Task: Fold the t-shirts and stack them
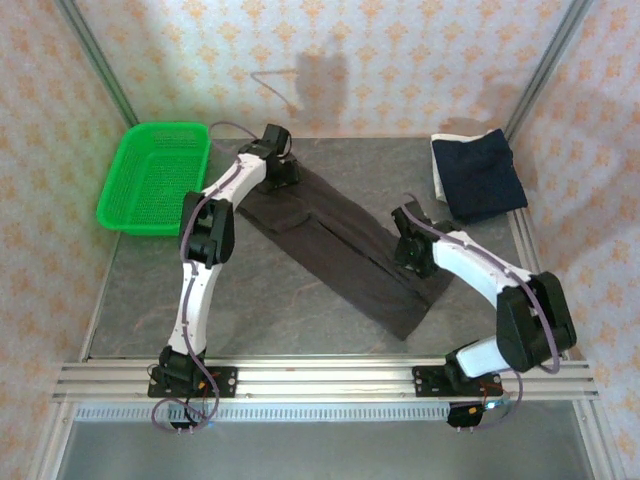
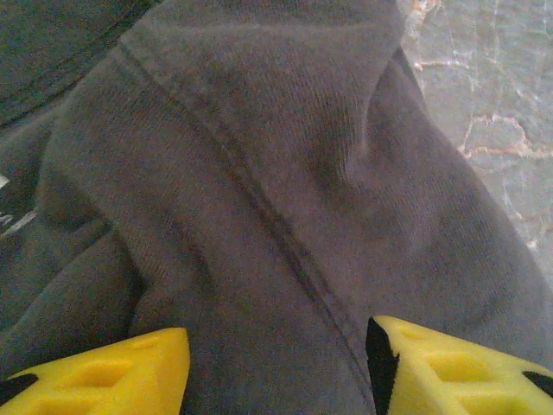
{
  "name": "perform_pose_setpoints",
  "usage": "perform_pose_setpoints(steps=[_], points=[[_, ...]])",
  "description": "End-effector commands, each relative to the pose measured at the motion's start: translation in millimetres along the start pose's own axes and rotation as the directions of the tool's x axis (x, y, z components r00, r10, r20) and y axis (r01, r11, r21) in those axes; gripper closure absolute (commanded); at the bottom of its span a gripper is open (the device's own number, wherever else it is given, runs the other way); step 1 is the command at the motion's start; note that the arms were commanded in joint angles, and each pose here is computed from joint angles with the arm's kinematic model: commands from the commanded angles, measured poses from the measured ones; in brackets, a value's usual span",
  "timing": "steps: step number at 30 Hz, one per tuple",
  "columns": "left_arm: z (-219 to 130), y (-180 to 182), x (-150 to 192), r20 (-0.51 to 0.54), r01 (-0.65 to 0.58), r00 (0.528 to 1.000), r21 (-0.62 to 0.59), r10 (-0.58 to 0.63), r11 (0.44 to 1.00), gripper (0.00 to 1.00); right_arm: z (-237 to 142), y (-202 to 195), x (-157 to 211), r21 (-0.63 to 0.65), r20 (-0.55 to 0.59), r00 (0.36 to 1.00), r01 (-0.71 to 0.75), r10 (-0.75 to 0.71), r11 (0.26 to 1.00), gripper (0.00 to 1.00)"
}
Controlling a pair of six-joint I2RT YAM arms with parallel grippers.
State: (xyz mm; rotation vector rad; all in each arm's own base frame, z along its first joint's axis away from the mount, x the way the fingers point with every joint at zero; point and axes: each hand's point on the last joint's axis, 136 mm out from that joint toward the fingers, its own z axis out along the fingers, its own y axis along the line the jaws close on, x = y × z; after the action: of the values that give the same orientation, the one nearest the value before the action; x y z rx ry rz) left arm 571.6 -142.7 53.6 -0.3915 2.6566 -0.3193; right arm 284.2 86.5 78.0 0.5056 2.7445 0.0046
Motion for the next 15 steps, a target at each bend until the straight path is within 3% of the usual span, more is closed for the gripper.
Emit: perform_pose_setpoints(steps=[1, 5, 10, 15], points=[[-77.7, -3.3, -8.5, 0.052, -0.054, 0.997, -0.011, 0.054, 0.998, 0.38, -18.5, 17.4, -22.6, -0.052, 0.068, 0.997, 0.037, -0.034, 0.998, 0.52], [-127.8, 20.0, 4.3, 0.121, -0.041, 0.991, -0.076, 0.050, 0.996, 0.30, -17.1, 66.6, -17.5, -0.206, 0.027, 0.992, 0.129, -0.126, 0.970, 0.52], [-169.4, 52.8, 37.4, 0.170, 0.002, 0.985, -0.137, 0.021, 0.991, 0.24, 4.4, 99.0, 3.7, -0.235, -0.038, 0.973, 0.213, -0.228, 0.948, 0.52], [-130.4, 60.1, 93.7, 0.063, 0.050, 0.997, -0.080, -0.045, 0.996, 0.25, 32.5, 109.6, 16.9, -0.203, -0.103, 0.953, 0.259, -0.284, 0.944, 0.52]])
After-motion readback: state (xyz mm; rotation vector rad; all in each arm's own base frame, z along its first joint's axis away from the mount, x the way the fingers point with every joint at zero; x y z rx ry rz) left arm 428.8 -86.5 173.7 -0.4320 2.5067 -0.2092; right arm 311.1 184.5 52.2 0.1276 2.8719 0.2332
